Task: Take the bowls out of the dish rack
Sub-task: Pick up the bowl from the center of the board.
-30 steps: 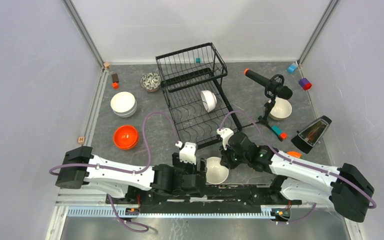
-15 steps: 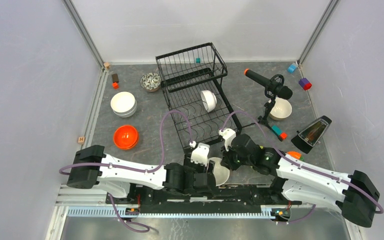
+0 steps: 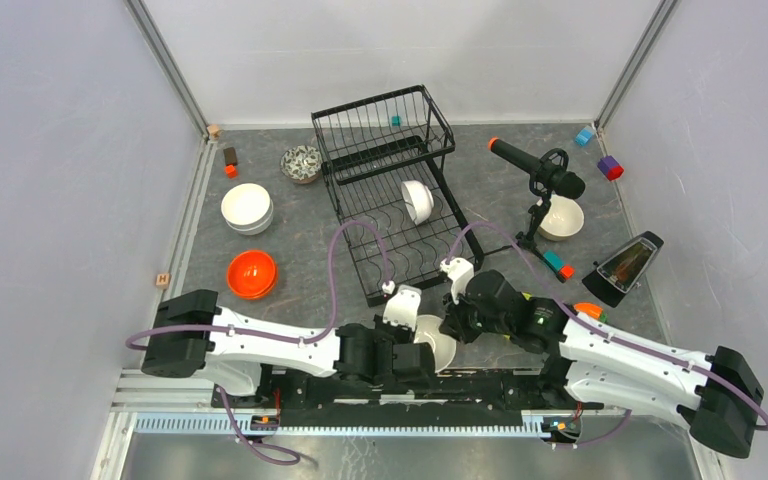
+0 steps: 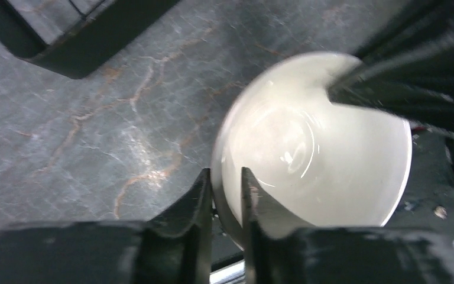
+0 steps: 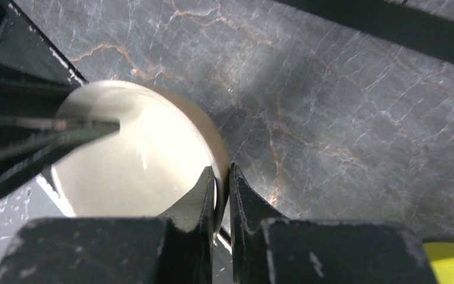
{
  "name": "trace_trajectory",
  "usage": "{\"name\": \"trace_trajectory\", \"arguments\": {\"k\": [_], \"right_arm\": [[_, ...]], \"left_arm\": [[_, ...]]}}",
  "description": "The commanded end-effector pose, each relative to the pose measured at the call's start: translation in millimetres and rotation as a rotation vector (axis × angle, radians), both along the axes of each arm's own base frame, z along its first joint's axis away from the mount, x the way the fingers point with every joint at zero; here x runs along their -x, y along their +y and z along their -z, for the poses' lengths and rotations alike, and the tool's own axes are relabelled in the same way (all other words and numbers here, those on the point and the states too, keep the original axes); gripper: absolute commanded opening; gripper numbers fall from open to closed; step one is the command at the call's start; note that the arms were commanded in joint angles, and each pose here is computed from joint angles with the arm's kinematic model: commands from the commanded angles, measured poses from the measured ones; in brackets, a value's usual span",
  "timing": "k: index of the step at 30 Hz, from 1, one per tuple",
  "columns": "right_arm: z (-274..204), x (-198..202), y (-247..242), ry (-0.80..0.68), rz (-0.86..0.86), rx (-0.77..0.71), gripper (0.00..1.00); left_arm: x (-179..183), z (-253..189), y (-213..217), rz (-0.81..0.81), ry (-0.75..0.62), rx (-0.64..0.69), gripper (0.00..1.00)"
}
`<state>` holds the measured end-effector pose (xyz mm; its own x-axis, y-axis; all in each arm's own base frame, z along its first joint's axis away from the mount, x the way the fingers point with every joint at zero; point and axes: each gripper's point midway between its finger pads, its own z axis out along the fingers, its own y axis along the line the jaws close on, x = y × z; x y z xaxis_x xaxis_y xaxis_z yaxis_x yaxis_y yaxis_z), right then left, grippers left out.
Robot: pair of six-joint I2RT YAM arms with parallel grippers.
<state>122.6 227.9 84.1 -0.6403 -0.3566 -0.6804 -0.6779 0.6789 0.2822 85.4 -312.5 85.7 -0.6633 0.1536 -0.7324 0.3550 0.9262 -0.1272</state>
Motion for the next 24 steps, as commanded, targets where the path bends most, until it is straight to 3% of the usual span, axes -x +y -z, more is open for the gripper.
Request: {"name": "trace_trajectory", "arguments": {"k": [1,2,3,5,9,13,19,24], "right_arm": [[-43,-7,27,-0.057,-0.019,-0.157,0.00],[-44,-6,28,-0.058,-0.024,-0.161,0.00],[-44,-5,29,-0.056,-0.036,-0.164,0.00],[-46,-2,31,-0.057,-0.062,-0.175,0.14],[-58,0,31,-0.086,-0.087,-0.198,0.61],[-89,-1,27,-0.147,-0.105,-0.218,0.97],[-133,-8,13,-0.254,-0.084,-0.231,0.98],[-134,-10,7,-0.298,-0.077,-0.233,0.98]], "left_arm": [[-3,-14,-8,0.018,-0.021,0.014,0.11],[-3,-15,-8,0.019,-0.021,0.016,0.03],[-3,-16,-7,0.018,-0.022,0.017,0.02],[-4,-18,-7,0.015,-0.027,0.025,0.02],[-8,-31,-2,0.004,-0.049,0.054,0.02],[-20,-60,15,-0.040,-0.118,0.068,0.02],[-48,-107,58,-0.136,-0.228,0.079,0.02],[-79,-136,111,-0.274,-0.266,0.127,0.02]]}}
